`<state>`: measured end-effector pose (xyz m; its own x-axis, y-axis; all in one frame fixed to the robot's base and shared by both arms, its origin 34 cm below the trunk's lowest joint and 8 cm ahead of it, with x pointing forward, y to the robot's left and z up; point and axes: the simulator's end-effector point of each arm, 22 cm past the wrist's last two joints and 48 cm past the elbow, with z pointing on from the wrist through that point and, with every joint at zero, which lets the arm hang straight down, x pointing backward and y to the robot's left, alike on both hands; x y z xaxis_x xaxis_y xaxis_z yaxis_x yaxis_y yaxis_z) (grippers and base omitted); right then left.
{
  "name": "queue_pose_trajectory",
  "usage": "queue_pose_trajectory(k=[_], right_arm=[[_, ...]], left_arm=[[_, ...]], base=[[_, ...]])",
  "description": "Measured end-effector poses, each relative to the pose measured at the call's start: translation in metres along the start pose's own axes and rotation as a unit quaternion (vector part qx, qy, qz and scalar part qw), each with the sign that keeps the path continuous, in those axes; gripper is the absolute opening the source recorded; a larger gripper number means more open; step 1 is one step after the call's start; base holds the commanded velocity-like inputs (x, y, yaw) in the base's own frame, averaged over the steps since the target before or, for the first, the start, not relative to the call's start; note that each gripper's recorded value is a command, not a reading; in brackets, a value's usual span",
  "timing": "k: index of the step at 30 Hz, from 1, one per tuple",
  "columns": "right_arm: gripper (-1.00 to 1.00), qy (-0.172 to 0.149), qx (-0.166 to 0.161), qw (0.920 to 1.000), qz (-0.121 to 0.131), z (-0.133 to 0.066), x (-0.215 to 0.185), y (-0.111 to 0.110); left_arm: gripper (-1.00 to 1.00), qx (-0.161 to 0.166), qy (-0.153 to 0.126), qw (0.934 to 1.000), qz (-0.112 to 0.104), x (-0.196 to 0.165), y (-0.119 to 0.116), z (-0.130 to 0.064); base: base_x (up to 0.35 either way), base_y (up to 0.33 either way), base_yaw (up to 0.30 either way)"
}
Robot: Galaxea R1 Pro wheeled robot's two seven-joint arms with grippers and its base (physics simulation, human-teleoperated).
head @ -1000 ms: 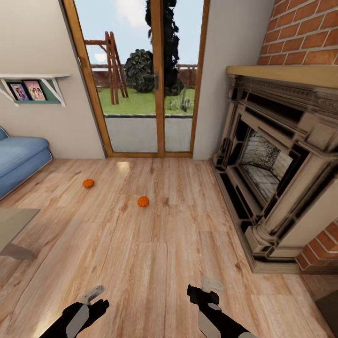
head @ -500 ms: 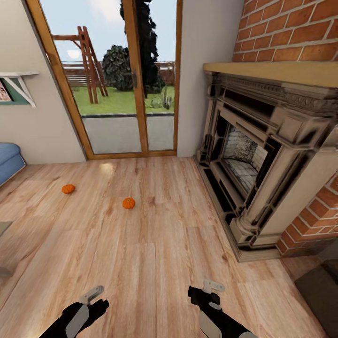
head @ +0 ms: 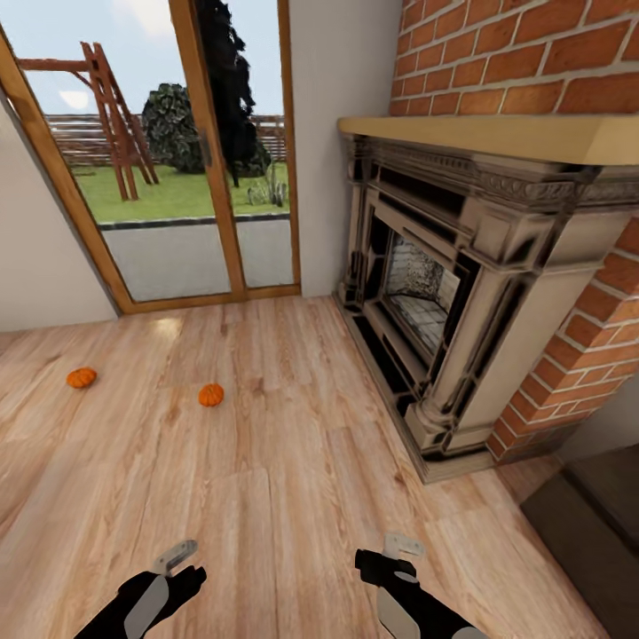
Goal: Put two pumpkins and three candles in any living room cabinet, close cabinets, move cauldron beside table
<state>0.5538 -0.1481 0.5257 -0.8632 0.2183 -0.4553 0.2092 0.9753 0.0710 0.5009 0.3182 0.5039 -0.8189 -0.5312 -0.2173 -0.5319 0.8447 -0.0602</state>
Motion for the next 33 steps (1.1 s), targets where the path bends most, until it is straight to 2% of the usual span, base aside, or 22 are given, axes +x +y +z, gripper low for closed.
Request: queue_pose_trajectory(k=[11,18,33], right_arm=[[1.0,-0.002,0.0,1.0,0.0,-0.0009,-0.0022,0.0001],[1.0,-0.003,-0.002,1.0,-0.001,-0.0016,-0.0026,0.0022],[1.0,-0.002,-0.001,1.0,0.0,-0.0012,-0.0022,0.0001]], left_arm=[[1.0,0.001,-0.002,1.0,0.0,-0.0018,-0.0009,-0.0012],[1.0,0.002,-0.003,1.0,0.0,-0.0024,-0.0011,-0.0018],[1.0,0.001,-0.003,1.0,0.001,-0.0022,-0.0014,-0.0017]], base=[[0.015,0.006,-0.276],[0.137,0.099,-0.278],[0.006,0.003,-0.28]])
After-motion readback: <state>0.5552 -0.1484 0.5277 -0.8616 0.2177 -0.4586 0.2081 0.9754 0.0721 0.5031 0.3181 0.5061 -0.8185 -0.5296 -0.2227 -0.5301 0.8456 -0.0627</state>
